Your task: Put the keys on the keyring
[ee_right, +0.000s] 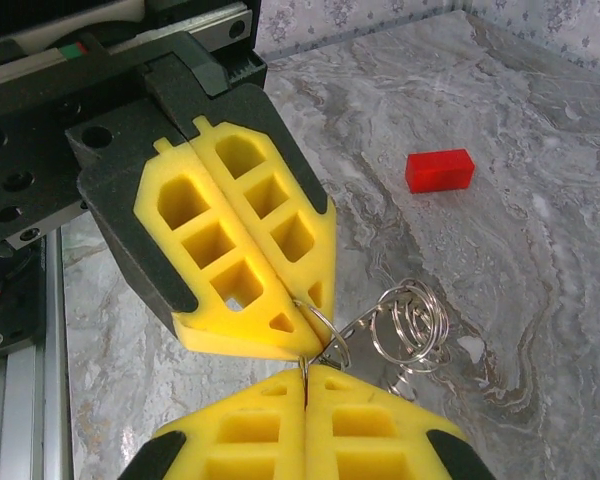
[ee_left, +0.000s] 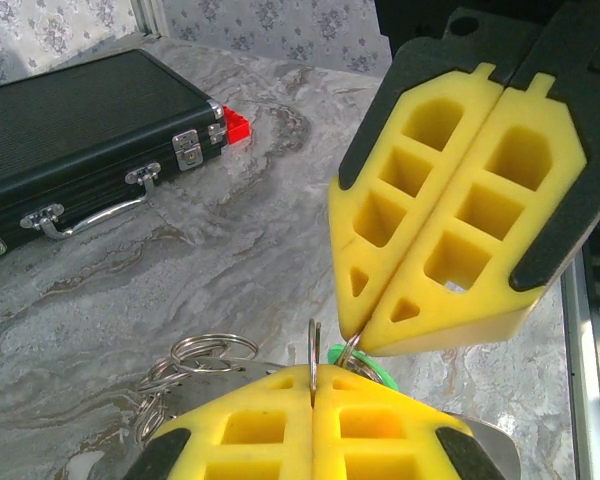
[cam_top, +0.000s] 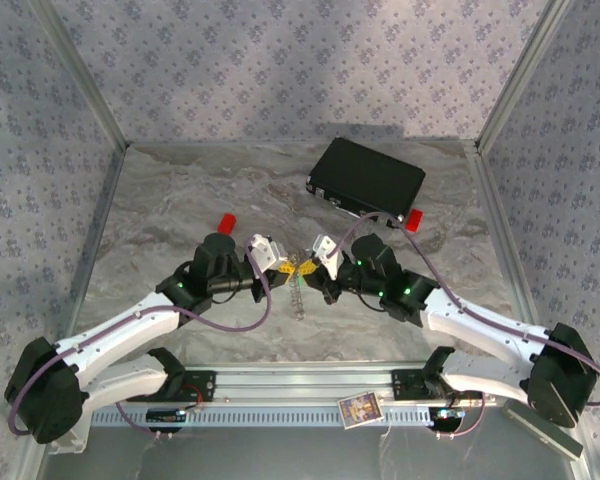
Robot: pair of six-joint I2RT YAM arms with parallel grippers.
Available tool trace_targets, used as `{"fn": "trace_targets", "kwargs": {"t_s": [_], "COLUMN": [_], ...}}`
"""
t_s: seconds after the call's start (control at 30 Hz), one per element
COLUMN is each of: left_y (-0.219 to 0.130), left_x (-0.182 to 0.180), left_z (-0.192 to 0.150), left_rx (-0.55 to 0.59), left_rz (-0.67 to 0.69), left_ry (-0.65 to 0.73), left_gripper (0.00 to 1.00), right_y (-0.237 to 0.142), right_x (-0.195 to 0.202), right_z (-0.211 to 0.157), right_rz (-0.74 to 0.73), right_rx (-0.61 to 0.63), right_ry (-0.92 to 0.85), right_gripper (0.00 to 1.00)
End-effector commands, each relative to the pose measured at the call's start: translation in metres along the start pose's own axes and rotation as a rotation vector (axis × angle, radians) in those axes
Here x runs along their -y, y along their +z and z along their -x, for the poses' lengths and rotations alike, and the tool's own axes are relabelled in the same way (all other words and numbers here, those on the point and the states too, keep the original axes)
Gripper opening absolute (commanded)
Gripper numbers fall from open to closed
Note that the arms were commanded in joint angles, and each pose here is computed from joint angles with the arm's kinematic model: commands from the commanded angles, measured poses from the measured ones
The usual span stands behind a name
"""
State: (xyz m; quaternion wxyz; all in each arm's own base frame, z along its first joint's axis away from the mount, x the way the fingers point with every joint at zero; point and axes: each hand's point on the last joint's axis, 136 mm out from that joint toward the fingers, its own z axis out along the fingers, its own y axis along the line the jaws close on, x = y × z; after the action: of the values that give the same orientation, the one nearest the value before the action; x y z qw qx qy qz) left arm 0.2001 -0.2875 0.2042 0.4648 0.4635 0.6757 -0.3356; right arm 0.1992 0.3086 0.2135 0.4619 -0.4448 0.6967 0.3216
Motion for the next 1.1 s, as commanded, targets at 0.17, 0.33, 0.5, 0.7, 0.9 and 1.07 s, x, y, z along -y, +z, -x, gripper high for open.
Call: {"fn": "trace_targets", "kwargs": {"t_s": [0.17,0.33,0.5,0.7,0.9,1.07], "left_y": [-0.001,-0.001,-0.002,-0.002,-0.001,0.001], "left_x": [0.002,0.002,0.002,0.004,0.005,0.007], "left_z": [0.013,0.013,0.013,0.011,0.009,0.008], "left_rx": [0.037,0.036,0.037,0.032,0.022,0.011], "left_rz": [0.001,0.003,0.001,-0.004,-0.007,-0.010], "left_ry": [0.049,0.050,0.052,0.053,0.068,0.082], "left_gripper": [0.00,0.00,0.00,0.00,0.00,0.00], "right_y": [-0.003,-0.005,-0.006,-0.006,-0.007,-0.006], "right_x": [0.009,0.010,0.012,0.016,0.020,0.021], "right_z": [0.025,0.025,0.024,0.025,0.024,0.025], "right_rz": [-0.055,-0.064,-0.079,-0.100,-0.119,-0.121], "right_rx": [0.068,0.074,0.074,0.076,0.079,0.084], "right_ry": [-0.003,-0.006,-0.003,0.001,0.018,0.029], "right_gripper": [0.00,0.00,0.00,0.00,0.00,0.00]}}
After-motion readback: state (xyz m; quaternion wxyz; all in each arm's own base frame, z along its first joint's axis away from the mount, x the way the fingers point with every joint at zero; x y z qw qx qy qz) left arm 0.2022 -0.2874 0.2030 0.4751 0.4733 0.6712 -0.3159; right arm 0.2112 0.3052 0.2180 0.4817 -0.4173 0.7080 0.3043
